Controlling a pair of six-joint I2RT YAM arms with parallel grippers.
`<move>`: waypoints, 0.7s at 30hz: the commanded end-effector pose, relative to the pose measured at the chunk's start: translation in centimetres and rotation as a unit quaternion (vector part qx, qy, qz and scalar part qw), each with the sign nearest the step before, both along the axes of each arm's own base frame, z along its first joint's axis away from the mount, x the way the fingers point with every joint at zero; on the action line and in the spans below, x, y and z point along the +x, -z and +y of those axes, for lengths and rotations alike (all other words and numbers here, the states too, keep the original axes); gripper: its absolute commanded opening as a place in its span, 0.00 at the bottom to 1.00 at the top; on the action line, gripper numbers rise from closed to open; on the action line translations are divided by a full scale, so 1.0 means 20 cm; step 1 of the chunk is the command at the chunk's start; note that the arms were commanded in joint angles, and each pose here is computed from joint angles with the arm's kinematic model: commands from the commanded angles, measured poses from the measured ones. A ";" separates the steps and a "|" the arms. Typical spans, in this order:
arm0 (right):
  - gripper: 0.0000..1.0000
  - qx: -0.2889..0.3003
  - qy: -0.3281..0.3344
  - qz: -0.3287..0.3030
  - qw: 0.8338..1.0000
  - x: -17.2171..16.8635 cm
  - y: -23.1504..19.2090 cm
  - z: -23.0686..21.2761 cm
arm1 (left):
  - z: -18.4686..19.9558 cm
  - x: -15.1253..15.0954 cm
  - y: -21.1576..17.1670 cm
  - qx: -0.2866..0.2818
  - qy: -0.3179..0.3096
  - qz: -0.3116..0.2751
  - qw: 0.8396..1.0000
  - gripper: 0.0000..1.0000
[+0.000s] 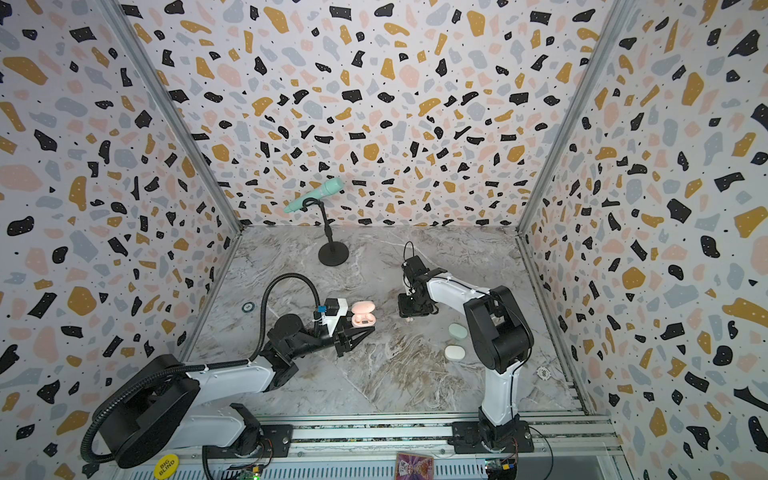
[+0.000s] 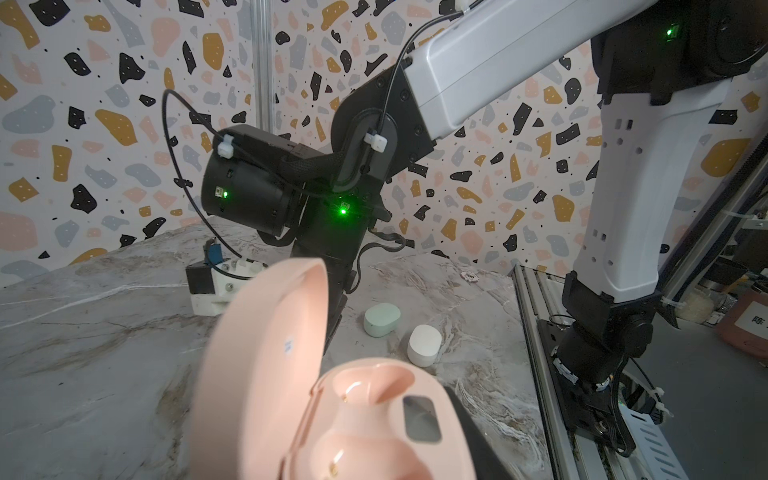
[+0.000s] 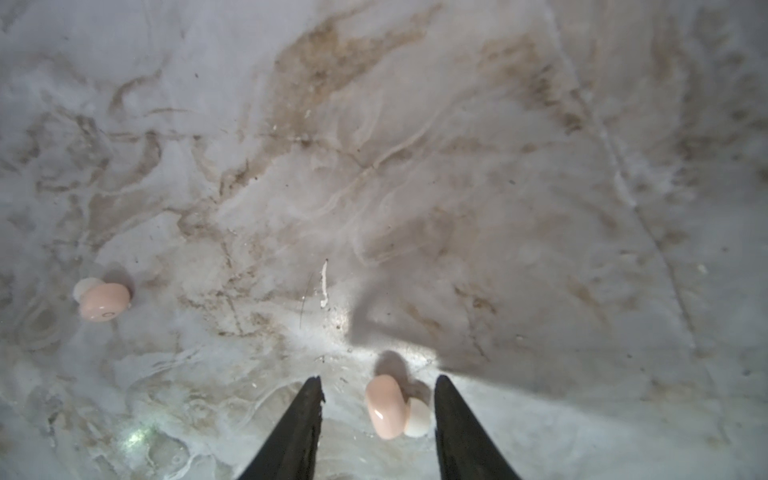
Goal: Insert the wireless bluetooth earbuds into the charging case
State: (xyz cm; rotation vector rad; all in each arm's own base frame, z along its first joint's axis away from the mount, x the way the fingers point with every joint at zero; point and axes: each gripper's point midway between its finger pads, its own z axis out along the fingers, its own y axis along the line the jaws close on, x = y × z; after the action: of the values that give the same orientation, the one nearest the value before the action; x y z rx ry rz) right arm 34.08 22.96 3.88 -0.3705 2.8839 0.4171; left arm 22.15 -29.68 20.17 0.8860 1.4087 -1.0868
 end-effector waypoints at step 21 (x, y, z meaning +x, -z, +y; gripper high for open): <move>0.39 -0.018 -0.041 0.016 0.999 -0.04 0.00 0.03 | 0.02 0.00 -0.07 -0.019 -0.002 -0.022 1.000 0.44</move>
State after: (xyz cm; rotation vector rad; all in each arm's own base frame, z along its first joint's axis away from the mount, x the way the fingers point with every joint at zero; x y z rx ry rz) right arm 33.07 23.23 2.81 -0.4781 2.9297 0.3877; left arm 22.15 -29.68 20.17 0.8857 1.4089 -1.0870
